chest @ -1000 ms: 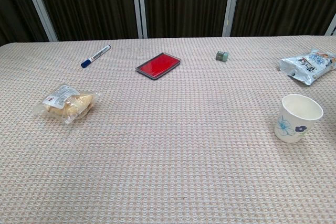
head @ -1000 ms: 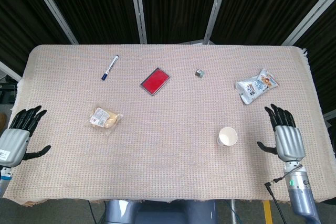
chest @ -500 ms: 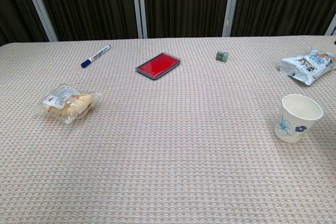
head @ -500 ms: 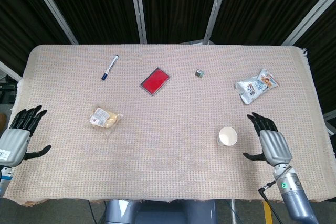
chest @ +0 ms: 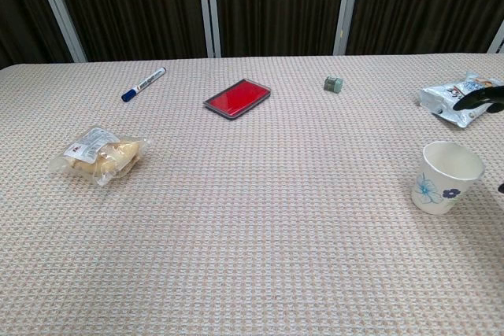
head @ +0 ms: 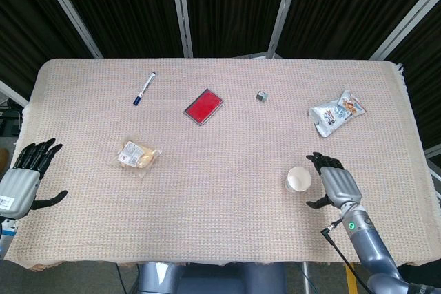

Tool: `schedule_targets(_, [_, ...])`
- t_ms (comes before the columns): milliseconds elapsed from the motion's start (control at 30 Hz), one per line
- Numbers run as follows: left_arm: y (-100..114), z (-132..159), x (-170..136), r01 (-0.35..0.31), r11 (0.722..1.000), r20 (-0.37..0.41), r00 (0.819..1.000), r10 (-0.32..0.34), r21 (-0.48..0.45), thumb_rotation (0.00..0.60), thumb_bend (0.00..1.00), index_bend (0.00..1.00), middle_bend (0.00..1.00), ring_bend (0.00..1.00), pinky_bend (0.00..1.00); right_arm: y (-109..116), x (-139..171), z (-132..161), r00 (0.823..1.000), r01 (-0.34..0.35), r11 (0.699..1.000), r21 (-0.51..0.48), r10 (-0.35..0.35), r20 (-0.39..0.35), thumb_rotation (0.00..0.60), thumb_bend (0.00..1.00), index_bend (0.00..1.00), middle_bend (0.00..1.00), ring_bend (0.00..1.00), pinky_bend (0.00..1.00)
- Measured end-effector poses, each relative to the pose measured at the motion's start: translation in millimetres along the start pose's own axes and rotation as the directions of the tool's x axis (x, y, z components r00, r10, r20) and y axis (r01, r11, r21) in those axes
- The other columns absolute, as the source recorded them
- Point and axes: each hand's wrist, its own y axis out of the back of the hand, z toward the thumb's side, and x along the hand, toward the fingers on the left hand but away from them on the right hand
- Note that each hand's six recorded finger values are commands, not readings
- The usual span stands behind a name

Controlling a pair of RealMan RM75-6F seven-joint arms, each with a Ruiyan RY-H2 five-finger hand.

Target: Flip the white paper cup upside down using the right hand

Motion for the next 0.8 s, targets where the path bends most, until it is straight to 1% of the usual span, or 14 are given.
schedule_targets(233, [-0.2, 0.3, 1.1, 0.002, 1.0, -0.001, 1.0, -0.002, 0.001, 0.6, 0.14, 0.0, 0.0, 0.0, 0.0, -7.3, -17.1, 4.8, 0.999, -0.026, 1.0, 0.016, 0.026, 0.025, 0.6, 0.03, 0.13, 0.0, 0.0, 0.0])
schedule_targets(467, [-0.2, 0.4, 1.6, 0.003, 1.0, -0.003, 1.0, -0.003, 0.001, 0.6, 0.14, 0.0, 0.0, 0.0, 0.0, -15.7, -29.0, 4.3, 0.998, -0.04, 0.999, 0.01, 0.039, 0.046, 0.6, 0.05, 0.23, 0.0, 0.0, 0.0])
schedule_targets(633, [-0.2, 0.4, 1.8, 0.004, 1.0, -0.003, 1.0, -0.004, 0.002, 0.6, 0.14, 0.0, 0.0, 0.0, 0.0, -21.7, -31.9, 6.1, 0.998, -0.052, 0.999, 0.007, 0.051, 0.047, 0.6, 0.06, 0.26, 0.0, 0.0, 0.0])
schedule_targets(800, [-0.2, 0.5, 1.9, 0.004, 1.0, -0.003, 1.0, -0.004, 0.002, 0.6, 0.14, 0.0, 0.0, 0.0, 0.0, -23.8, -34.1, 9.7, 0.998, -0.048, 0.999, -0.009, 0.049, 0.041, 0.6, 0.08, 0.29, 0.0, 0.0, 0.0])
